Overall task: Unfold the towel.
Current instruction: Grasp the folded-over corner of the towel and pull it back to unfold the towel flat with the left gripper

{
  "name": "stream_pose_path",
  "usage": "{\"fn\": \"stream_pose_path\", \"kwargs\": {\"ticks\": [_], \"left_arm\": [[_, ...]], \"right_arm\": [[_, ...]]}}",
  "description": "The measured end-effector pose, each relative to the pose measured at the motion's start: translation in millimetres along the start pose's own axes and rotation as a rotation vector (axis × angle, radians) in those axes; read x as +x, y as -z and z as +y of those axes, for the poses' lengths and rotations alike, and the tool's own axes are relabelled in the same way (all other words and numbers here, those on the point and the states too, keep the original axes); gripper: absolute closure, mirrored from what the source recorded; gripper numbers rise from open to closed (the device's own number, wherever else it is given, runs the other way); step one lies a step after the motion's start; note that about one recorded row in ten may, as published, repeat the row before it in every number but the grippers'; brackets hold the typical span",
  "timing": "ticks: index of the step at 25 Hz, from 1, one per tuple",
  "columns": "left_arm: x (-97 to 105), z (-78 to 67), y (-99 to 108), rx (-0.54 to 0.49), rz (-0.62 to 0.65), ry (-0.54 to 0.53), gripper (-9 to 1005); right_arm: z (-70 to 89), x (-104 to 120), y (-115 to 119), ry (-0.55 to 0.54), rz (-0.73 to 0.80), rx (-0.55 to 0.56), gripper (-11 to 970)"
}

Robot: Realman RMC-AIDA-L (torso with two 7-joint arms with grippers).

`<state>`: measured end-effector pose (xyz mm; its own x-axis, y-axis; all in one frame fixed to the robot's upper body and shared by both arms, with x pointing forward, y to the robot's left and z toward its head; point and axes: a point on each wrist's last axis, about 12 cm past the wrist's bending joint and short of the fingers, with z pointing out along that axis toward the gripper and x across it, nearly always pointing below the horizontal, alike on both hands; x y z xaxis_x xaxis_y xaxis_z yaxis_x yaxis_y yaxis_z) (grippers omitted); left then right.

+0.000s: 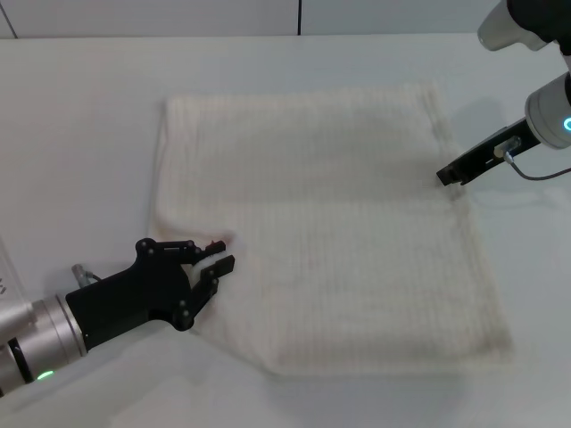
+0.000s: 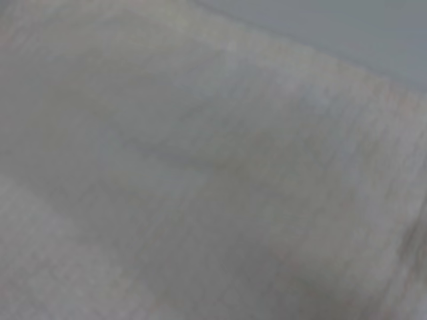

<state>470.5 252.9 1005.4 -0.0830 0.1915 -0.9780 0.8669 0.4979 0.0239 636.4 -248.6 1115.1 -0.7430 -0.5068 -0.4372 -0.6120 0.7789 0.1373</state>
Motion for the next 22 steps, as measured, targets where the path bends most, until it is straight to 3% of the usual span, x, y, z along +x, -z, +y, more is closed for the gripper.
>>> {"fn": "stream_pose_path", "kwargs": {"ticks": [9, 22], "left_arm": [[-0.7, -9.3, 14.6, -0.006, -0.056, -0.003, 949], [5.5, -22.4, 36.4, -0.028, -0.079, 0.007, 940]], "right_arm": [[0.3, 1.8, -1.4, 0.000, 0.010, -0.002, 960], [-0.2, 4.0, -2.7, -0.015, 0.012, 0.001, 960]]}}
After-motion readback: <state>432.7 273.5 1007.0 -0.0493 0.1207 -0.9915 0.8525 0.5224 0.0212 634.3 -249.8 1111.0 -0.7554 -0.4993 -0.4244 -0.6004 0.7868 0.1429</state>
